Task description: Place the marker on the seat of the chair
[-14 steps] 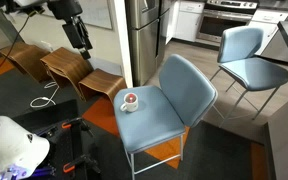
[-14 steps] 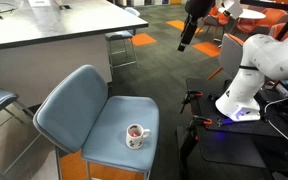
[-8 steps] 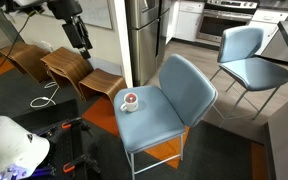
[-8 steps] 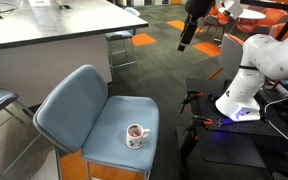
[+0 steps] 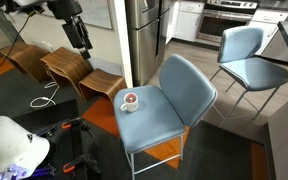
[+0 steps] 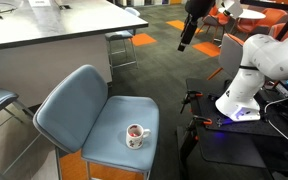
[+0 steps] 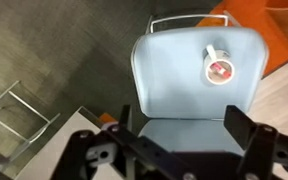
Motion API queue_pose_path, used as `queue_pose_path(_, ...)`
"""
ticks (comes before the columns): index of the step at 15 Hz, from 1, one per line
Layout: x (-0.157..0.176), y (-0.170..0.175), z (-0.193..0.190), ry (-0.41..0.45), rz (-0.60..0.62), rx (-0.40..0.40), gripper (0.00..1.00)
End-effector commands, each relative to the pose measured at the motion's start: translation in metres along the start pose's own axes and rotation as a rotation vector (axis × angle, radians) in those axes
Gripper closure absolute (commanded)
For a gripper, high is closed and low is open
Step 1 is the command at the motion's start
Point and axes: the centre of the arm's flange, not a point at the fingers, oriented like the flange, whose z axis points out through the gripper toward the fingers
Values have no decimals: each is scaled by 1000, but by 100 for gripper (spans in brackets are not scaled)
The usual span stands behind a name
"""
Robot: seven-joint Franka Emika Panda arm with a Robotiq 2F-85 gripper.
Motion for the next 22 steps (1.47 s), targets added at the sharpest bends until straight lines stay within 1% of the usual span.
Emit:
queue_pose_path(1, 12, -2, 4, -2, -6, 3, 0)
queue_pose_path(5, 63, -21, 36, -3, -75, 57, 0)
queue_pose_path(6, 78, -29, 51, 5, -113, 73, 0)
queue_pose_path(7, 91, -38, 66, 2, -151, 107, 0)
queue_pose_path(8, 102, -49, 82, 1, -188, 117, 0)
queue_pose_path(10, 120, -74, 120, -2, -271, 151, 0)
queue_pose_path(12, 134, -100, 157, 0, -322, 162, 0)
queue_pose_path(16, 154, -143, 224, 9, -379, 168, 0)
queue_pose_path(17, 157, -151, 241, 11, -397, 183, 0)
queue_pose_path(18, 160, -157, 256, 6, -402, 206, 0)
queue_pose_path(21, 163, -170, 301, -6, -423, 213, 0)
queue_pose_path(22, 160, -172, 315, -17, -430, 227, 0)
